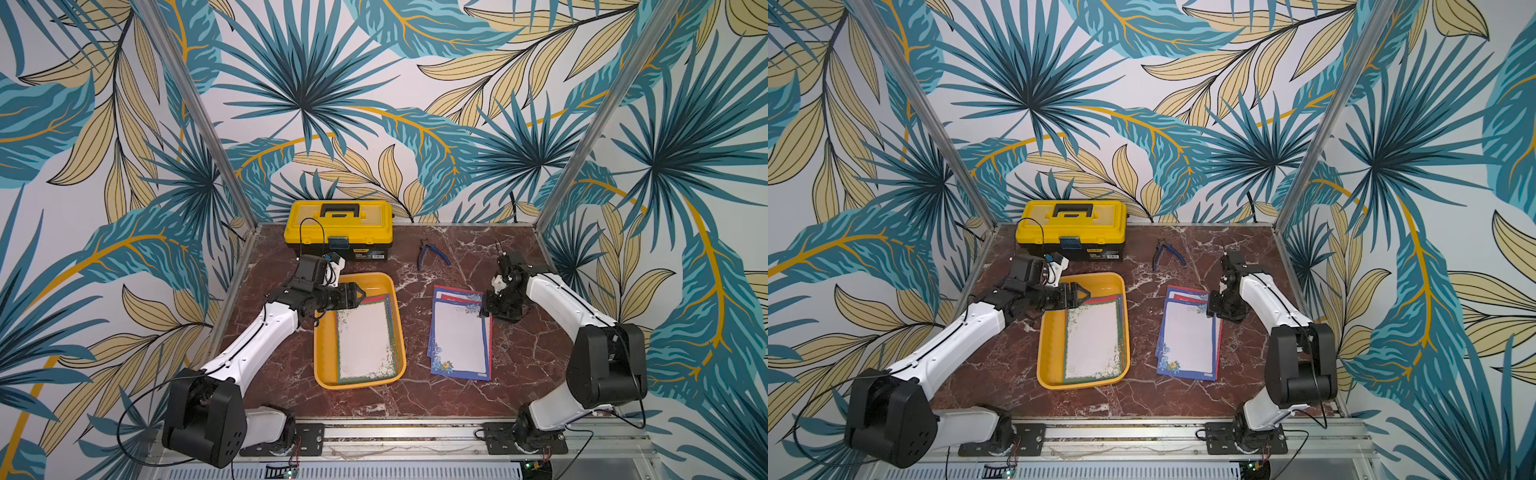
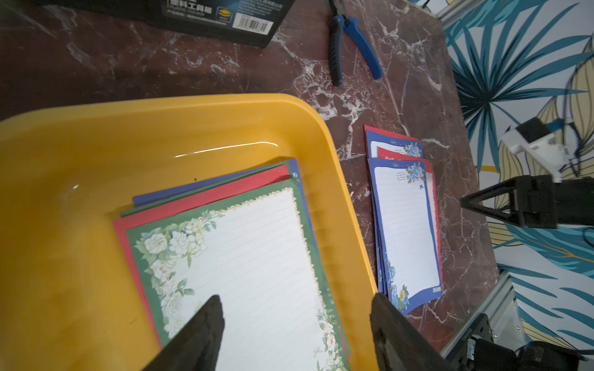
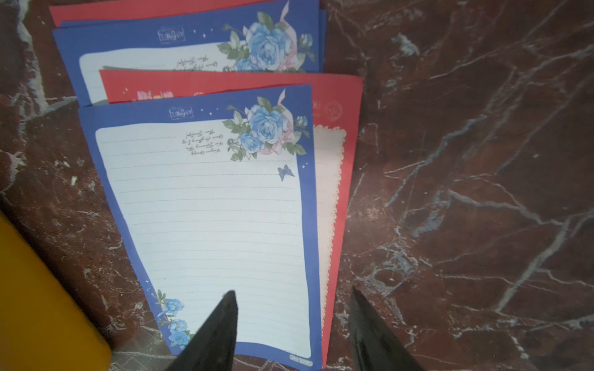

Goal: Take out the stationery paper from the storage box
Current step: Place the stationery paper at the center of the board, then pick up the stationery paper from the storage box.

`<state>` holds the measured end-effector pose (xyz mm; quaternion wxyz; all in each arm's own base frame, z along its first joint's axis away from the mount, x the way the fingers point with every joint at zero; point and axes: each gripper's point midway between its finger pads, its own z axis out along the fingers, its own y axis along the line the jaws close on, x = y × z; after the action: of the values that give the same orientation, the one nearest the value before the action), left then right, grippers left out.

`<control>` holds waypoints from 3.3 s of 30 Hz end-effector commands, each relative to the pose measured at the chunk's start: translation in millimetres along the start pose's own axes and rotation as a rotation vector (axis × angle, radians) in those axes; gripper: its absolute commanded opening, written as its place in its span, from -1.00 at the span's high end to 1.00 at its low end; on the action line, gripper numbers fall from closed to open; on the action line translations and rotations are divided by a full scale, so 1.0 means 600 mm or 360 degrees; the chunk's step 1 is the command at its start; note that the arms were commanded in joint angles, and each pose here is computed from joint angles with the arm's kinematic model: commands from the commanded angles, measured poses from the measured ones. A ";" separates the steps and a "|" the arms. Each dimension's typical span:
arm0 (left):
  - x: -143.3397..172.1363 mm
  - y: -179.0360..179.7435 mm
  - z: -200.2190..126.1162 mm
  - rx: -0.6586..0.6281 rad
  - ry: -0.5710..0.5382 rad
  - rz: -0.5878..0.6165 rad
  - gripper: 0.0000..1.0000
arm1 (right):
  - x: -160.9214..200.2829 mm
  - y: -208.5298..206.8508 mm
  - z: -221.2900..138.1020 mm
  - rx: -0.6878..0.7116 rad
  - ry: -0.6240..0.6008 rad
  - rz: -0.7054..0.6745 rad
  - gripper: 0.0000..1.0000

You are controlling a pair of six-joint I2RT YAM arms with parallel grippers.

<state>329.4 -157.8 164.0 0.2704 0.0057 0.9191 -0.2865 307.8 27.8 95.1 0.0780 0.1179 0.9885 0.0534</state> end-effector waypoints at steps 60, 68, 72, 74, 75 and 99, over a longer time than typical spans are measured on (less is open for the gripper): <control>0.087 0.107 0.096 -0.0231 0.0446 -0.0176 -0.09 | 0.134 0.447 0.054 -0.0671 0.0078 -0.0532 0.27; 0.099 0.095 0.102 -0.0142 0.0500 -0.0225 0.05 | 0.133 0.454 0.064 -0.0692 0.0088 -0.0523 0.29; 0.102 0.091 0.098 -0.0129 0.0500 -0.0238 0.17 | 0.134 0.454 0.068 -0.0688 0.0094 -0.0524 0.30; 0.103 0.089 0.095 -0.0120 0.0497 -0.0239 0.21 | 0.135 0.453 0.071 -0.0687 0.0100 -0.0521 0.31; 0.104 0.088 0.094 -0.0117 0.0495 -0.0239 0.24 | 0.135 0.454 0.072 -0.0688 0.0102 -0.0521 0.31; 0.121 0.098 0.105 -0.0077 0.0548 -0.0240 0.47 | 0.137 0.467 0.072 -0.0739 0.0130 -0.0530 0.38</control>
<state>305.3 -154.7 55.4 0.0814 -0.0292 0.9558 -0.2809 298.2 316.9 74.8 0.0719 -0.0664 0.9598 0.2631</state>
